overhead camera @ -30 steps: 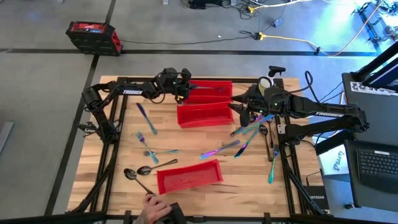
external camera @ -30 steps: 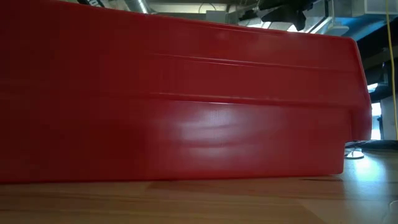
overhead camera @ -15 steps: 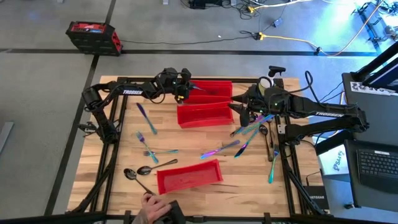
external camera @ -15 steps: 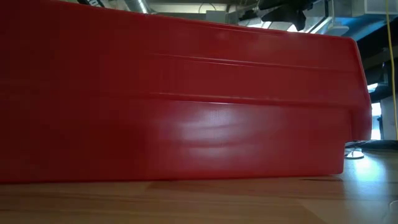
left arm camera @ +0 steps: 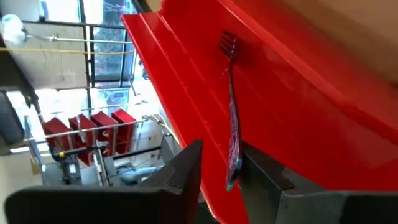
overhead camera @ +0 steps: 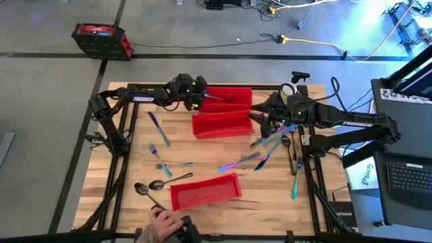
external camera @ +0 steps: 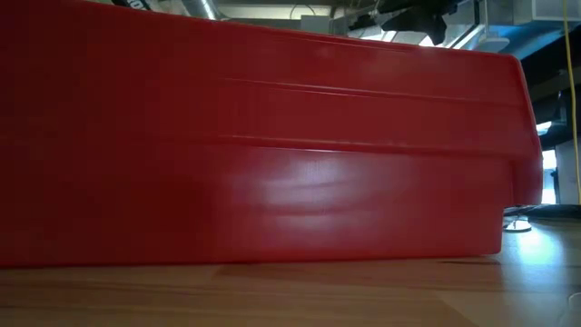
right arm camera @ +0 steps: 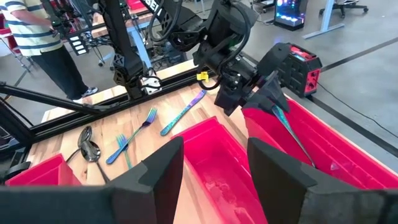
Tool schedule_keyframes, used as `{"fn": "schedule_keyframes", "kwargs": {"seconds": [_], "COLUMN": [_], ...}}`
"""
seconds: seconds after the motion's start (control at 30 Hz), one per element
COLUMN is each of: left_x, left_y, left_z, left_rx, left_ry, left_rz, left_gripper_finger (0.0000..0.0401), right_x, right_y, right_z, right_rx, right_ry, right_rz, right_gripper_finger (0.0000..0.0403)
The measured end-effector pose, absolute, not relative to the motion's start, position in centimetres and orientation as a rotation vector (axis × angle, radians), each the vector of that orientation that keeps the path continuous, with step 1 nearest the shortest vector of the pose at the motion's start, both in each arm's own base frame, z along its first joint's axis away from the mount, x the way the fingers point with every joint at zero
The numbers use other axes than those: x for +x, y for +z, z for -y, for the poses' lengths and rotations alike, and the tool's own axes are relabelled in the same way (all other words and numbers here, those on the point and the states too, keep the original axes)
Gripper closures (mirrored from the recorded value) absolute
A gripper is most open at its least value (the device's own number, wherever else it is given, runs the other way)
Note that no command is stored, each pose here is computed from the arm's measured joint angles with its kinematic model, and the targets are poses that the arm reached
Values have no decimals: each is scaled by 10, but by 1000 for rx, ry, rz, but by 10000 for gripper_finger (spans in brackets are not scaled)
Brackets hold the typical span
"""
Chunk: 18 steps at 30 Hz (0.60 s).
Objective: Sort silverware
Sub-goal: Put the purple fork into the top red bin
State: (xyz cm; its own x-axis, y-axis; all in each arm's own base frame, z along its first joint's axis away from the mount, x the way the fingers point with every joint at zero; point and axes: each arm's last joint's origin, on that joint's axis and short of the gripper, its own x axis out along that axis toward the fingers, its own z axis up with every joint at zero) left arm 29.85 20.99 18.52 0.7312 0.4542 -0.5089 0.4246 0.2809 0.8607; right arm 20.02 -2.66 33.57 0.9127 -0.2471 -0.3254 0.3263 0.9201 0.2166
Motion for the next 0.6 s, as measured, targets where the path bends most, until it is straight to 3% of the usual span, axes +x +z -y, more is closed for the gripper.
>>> {"fn": "schedule_keyframes", "kwargs": {"seconds": [0.6], "left_x": [308], "left_y": [188], "left_z": [-197], "left_rx": [1811], "left_ry": [-100], "left_rz": [-962], "left_gripper_finger": [319], "right_x": [199], "right_y": [332], "right_z": [25], "right_rx": [275], "right_ry": [-262], "right_rz": [-349], "right_gripper_finger": [242]}}
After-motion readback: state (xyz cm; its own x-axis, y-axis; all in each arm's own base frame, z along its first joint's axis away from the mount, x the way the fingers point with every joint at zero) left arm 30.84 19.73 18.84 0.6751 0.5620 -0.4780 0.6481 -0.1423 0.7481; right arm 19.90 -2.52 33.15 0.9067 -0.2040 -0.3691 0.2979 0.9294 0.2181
